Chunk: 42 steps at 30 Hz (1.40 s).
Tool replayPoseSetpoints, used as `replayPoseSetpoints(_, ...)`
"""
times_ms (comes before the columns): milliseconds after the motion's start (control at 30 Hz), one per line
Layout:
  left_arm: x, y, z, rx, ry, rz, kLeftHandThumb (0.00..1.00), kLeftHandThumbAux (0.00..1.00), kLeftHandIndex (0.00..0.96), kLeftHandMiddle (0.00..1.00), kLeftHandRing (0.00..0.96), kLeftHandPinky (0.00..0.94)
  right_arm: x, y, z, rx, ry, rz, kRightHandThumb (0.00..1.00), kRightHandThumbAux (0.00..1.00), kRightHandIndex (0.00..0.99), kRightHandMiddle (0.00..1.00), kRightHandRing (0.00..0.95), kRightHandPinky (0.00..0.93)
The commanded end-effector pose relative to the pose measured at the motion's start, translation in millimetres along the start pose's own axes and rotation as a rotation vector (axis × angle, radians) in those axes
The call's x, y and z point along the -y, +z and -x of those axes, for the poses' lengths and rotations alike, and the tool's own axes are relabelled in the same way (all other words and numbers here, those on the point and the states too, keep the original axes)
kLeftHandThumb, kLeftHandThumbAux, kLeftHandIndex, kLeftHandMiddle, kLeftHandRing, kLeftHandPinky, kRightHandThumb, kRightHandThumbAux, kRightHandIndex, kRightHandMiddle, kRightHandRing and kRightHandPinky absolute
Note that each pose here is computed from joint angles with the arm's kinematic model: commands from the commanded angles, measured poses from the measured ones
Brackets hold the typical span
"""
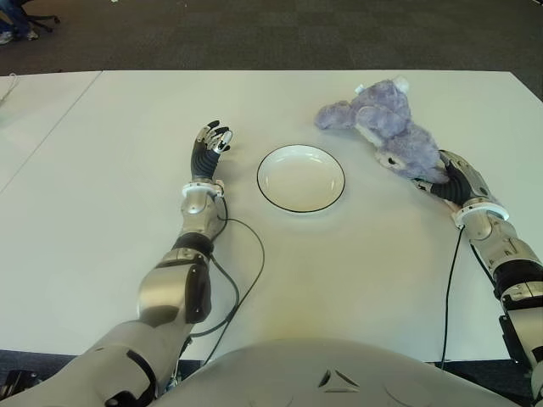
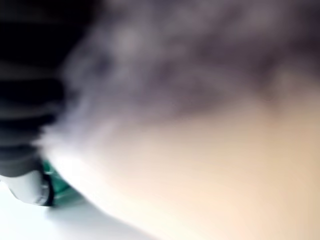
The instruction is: Put the doll into the plate.
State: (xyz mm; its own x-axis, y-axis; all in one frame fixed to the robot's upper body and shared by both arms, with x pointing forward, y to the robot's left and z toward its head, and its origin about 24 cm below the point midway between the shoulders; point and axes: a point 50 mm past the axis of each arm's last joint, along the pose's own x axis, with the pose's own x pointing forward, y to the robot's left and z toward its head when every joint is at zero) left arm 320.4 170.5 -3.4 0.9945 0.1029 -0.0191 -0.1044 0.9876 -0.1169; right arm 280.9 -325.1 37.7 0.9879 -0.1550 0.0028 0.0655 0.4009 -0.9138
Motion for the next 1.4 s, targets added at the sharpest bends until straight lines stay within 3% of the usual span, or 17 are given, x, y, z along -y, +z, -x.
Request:
replayPoseSetpoints(33, -11.5, -98.8, 90.0, -0.447, 0.121, 0.084, 0.0, 0.537, 0.191, 0.281, 0.298, 0.292, -20.3, -8.6, 16.0, -0.071, -0.05, -0.134, 0.693, 0.716, 0.431, 0.677, 0.691, 0.761)
replayPoseSetpoints(167, -11.2, -98.9, 89.9, -0.448, 0.122, 0.092, 0.0, 0.549, 0.191, 0.278, 0.297, 0.297, -19.8, 5.2, 16.7, -0.012, -0.108, -0.196, 0.696, 0.716, 0.436, 0.756, 0.761, 0.808)
replayPoseSetpoints(433, -10.6, -98.9, 89.9, -0.449, 0.113, 0.07, 0.0, 0.564, 0.197, 0.28, 0.299, 0.295, -15.2, 11.1, 19.5, 0.076, -0.184, -0.243, 0.696, 0.716, 0.44, 0.831, 0.834, 0.844)
replayPoseSetpoints(700, -9.3, -98.9, 89.5, -0.451, 0.11, 0.07, 0.0, 0.561, 0.189, 0.281, 0.299, 0.296, -10.6, 13.8, 19.6, 0.134, -0.233, -0.248, 0.695, 0.718, 0.439, 0.849, 0.852, 0.845)
replayPoseSetpoints(1400, -7.8, -98.7, 88.5, -0.452, 0.109, 0.077, 0.0, 0.55, 0.194, 0.282, 0.308, 0.315, 3.9, 7.6, 19.5, 0.142, -0.293, -0.302, 0.693, 0.719, 0.438, 0.844, 0.841, 0.833)
